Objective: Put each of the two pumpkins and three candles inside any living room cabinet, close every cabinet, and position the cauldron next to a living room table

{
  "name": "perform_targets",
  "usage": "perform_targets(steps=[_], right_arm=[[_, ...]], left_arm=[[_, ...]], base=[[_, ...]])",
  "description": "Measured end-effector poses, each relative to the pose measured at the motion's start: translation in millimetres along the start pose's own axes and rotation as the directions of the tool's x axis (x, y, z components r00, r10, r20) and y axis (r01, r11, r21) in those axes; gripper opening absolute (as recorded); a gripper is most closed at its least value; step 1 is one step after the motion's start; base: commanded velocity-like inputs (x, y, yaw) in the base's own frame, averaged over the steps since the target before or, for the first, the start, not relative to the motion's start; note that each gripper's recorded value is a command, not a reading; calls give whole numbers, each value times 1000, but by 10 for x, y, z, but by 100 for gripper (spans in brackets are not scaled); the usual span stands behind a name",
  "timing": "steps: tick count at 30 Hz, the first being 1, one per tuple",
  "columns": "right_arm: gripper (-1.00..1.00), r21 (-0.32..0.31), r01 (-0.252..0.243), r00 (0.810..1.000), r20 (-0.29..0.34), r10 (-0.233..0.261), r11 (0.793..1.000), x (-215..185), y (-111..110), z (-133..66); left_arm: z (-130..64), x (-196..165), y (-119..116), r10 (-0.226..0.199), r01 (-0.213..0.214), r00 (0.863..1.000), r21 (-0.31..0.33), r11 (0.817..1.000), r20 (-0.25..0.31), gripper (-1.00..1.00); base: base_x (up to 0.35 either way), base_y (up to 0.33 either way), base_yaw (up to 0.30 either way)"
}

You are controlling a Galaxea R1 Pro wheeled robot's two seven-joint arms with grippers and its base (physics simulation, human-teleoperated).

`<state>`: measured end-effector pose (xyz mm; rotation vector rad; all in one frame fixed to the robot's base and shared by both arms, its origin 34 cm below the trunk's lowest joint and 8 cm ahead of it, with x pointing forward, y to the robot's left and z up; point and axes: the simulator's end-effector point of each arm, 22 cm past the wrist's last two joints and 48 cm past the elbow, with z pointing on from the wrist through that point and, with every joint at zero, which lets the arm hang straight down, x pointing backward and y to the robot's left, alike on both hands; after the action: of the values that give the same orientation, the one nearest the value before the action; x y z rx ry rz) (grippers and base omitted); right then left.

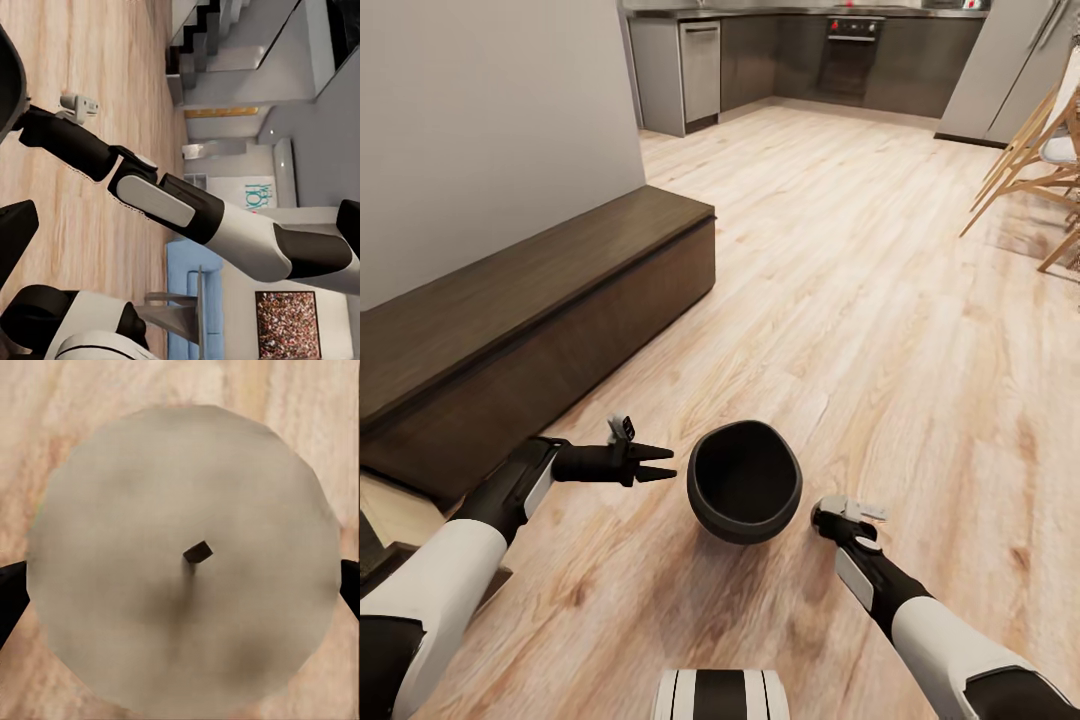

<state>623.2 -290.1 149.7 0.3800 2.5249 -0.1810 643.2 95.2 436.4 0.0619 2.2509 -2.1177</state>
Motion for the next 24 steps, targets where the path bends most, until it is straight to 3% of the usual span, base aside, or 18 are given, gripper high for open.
perform_targets(steps=[13, 15, 18, 22, 24], right_arm=[[-100, 147, -21, 998, 58, 13, 989, -446, -632, -111], [-100, 187, -39, 997, 69, 27, 982, -512, -748, -150], [-100, 237, -110, 993, 66, 97, 965, -564, -942, -204], [-100, 221, -128, 992, 36, 123, 967, -699, -881, -275], [-100, 185, -133, 991, 48, 127, 974, -962, -748, -351]], left_arm=[[-57, -45, -293, 52, -52, 999, -7, 999, 6, 100], [-62, -50, -339, 60, -60, 998, -7, 998, 7, 100], [-69, -57, -408, 71, -71, 997, -8, 997, 8, 100], [-73, -64, -504, 87, -87, 996, -7, 996, 9, 100], [-73, -69, -556, 96, -96, 995, -7, 995, 9, 100]], base=[[0, 0, 0], [0, 0, 0], [0, 0, 0], [0, 0, 0], [0, 0, 0]])
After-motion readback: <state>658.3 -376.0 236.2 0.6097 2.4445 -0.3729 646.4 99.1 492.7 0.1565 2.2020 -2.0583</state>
